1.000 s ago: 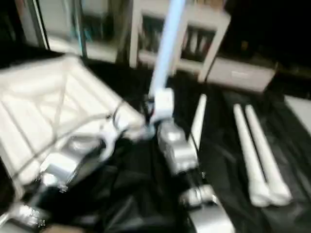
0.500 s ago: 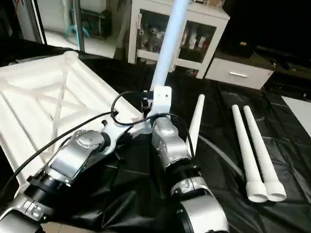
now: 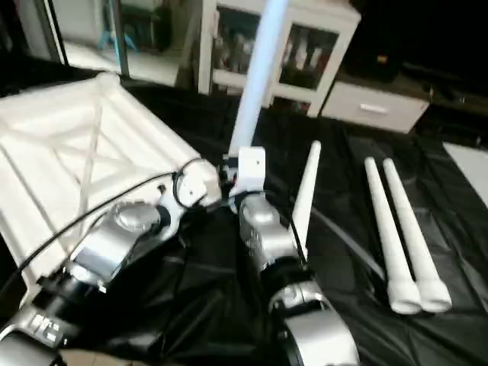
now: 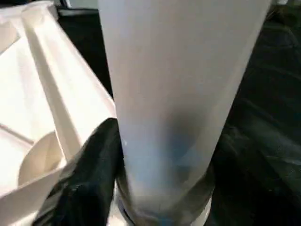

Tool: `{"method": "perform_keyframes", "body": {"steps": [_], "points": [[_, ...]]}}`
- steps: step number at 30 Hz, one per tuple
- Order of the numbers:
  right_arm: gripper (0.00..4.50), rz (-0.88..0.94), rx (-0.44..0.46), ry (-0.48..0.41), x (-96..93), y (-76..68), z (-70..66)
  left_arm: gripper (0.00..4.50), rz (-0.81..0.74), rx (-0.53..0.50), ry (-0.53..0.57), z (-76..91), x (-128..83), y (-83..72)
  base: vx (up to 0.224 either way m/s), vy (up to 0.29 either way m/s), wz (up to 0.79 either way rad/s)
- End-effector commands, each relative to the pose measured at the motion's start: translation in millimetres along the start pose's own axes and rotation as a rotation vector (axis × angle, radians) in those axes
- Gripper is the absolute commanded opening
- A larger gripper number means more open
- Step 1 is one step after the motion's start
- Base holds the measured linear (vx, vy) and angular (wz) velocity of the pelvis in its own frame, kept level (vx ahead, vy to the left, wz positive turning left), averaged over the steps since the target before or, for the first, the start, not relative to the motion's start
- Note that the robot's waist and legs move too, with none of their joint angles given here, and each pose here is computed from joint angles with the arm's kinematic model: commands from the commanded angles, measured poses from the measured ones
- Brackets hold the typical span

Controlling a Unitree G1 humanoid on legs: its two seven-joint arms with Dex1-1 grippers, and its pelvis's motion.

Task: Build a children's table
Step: Insert table leg to table base

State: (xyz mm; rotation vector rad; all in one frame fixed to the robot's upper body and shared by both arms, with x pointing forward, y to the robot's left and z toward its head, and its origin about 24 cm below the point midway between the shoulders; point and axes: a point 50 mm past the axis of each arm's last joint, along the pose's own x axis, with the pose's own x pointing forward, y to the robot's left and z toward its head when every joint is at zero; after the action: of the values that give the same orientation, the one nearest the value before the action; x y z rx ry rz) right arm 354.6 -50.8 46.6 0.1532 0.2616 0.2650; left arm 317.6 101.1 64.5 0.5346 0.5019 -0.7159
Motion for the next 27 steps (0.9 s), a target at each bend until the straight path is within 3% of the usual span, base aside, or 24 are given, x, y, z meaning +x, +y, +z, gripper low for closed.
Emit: {"method": "perform_keyframes", "body": {"steps": [1, 12, 18, 19, 21, 26, 27], "points": [[3.19, 0.017, -0.008, 0.06, -3.7, -4.3, -12.8, 0.0, 0.009, 0.017, 0.036, -5.1, -1, 3.4, 0.0, 0.0, 0.0], [4.23, 0.165, -0.065, -0.058, -12.8, -1.3, 18.9, 0.0, -0.011, 0.02, 0.034, -7.5, -4, 4.8, 0.0, 0.0, 0.0], [4.45, 0.215, -0.108, -0.069, -27.8, -14.1, 28.0, 0.0, -0.053, 0.021, 0.03, -14.1, -8, 4.4, 0.0, 0.0, 0.0], [4.45, 0.227, -0.122, -0.063, -30.7, -17.2, 28.6, 0.0, -0.061, 0.02, 0.029, -15.7, -9, 4.5, 0.0, 0.0, 0.0], [4.45, 0.277, -0.207, 0.002, -46.3, -39.4, 28.2, 0.0, -0.111, 0.029, 0.029, -24.8, -16, 6.1, 0.0, 0.0, 0.0], [4.45, 0.389, -0.273, 0.073, -66.7, -60.8, 28.7, 0.0, -0.185, 0.036, 0.031, -35.1, -26, 8.4, 0.0, 0.0, 0.0], [4.45, 0.494, -0.28, 0.077, -76.1, -66.3, 30.4, 0.0, -0.243, 0.056, 0.024, -39.6, -32, 8.5, 0.0, 0.0, 0.0]]}}
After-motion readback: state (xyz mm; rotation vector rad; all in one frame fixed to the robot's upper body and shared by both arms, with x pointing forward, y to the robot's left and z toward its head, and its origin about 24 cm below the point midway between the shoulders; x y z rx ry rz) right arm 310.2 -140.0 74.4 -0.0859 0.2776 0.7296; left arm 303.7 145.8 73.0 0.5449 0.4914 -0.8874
